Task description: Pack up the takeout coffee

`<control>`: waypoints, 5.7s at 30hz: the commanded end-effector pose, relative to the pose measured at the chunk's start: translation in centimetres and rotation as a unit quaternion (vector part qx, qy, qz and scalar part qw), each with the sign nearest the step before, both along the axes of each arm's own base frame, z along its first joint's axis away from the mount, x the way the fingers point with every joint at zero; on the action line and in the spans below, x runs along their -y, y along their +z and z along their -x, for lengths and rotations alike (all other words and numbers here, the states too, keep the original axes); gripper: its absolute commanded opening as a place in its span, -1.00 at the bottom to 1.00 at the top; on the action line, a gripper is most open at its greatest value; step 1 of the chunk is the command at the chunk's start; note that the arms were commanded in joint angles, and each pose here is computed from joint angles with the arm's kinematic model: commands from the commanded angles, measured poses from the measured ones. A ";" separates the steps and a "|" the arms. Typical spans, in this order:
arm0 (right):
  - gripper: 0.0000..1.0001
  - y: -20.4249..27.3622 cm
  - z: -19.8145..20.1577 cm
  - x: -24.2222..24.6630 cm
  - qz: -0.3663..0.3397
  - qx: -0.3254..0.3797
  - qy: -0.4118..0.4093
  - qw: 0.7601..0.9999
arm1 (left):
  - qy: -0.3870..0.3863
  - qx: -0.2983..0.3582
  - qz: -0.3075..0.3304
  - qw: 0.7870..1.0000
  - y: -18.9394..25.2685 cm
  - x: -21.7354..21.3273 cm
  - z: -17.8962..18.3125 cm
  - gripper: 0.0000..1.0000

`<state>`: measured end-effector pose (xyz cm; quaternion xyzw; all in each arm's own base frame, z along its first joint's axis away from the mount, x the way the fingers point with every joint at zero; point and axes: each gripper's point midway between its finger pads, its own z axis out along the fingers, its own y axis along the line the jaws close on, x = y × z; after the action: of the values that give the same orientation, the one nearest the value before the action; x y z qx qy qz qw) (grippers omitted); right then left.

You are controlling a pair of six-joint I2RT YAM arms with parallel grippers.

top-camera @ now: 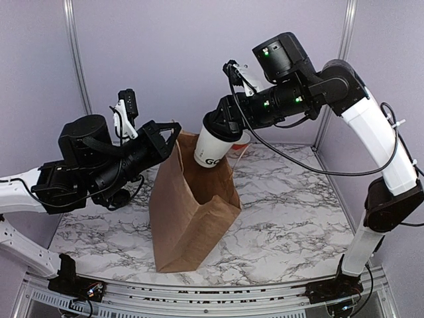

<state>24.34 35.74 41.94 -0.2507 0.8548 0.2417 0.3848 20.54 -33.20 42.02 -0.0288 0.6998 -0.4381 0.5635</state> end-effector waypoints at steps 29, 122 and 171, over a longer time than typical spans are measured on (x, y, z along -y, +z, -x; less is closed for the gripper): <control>-0.04 -4.8 -2.2 1.1 0.013 -0.054 -0.001 0.998 | -0.060 0.018 0.160 0.985 -0.4 6.1 -0.4 -1.00; -0.08 -21.2 0.9 2.9 0.251 -0.163 0.032 0.954 | -0.090 0.003 0.113 0.990 -4.5 2.7 2.1 -1.00; -0.03 -28.7 2.5 4.0 0.306 -0.211 0.037 0.928 | -0.089 0.002 0.106 0.990 -4.6 2.6 2.1 -1.00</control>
<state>21.89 31.85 14.47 -0.3316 0.9370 0.0349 0.1041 18.79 -36.40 37.06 -0.0278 0.6489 -0.5604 0.5140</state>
